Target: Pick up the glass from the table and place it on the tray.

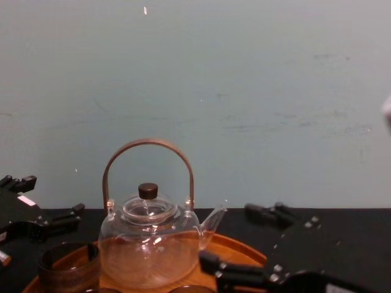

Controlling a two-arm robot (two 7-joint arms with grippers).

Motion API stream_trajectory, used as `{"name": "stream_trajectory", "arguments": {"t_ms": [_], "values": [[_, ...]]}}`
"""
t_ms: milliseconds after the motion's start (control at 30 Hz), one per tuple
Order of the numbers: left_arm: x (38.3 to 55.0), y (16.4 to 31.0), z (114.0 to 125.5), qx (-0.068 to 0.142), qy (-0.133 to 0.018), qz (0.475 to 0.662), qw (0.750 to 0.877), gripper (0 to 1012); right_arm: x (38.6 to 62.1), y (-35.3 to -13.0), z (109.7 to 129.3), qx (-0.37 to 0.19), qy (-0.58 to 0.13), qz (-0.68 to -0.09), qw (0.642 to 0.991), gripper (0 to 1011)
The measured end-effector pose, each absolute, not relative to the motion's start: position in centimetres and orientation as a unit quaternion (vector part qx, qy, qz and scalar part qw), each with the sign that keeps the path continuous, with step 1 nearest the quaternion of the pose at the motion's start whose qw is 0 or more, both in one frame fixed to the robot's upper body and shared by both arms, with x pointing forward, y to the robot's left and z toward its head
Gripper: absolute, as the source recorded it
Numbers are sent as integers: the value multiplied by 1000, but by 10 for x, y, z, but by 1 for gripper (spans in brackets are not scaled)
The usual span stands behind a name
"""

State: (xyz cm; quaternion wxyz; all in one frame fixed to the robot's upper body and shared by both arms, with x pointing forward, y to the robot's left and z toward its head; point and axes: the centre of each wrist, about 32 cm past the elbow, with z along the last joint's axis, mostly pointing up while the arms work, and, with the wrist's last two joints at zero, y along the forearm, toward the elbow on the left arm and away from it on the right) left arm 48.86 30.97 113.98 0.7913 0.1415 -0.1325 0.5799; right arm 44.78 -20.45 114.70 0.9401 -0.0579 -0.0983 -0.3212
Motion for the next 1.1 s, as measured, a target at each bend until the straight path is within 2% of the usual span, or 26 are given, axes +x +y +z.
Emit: {"name": "stream_trajectory", "arguments": {"t_ms": [200,533,800,1100], "values": [[489,310,1140,142,-132,580,791,1001,440,-222,1153,-43,-103,-347,931,1002],[489,310,1140,141,-132,580,791,1001,438,-259,1146,-59,-77,-416,904,1002],[489,310,1140,141,-132,580,791,1001,443,-287,1140,-75,-57,-468,879,1002],[489,310,1140,142,-132,580,791,1001,453,-303,1141,-81,-47,-500,861,1002]]}}
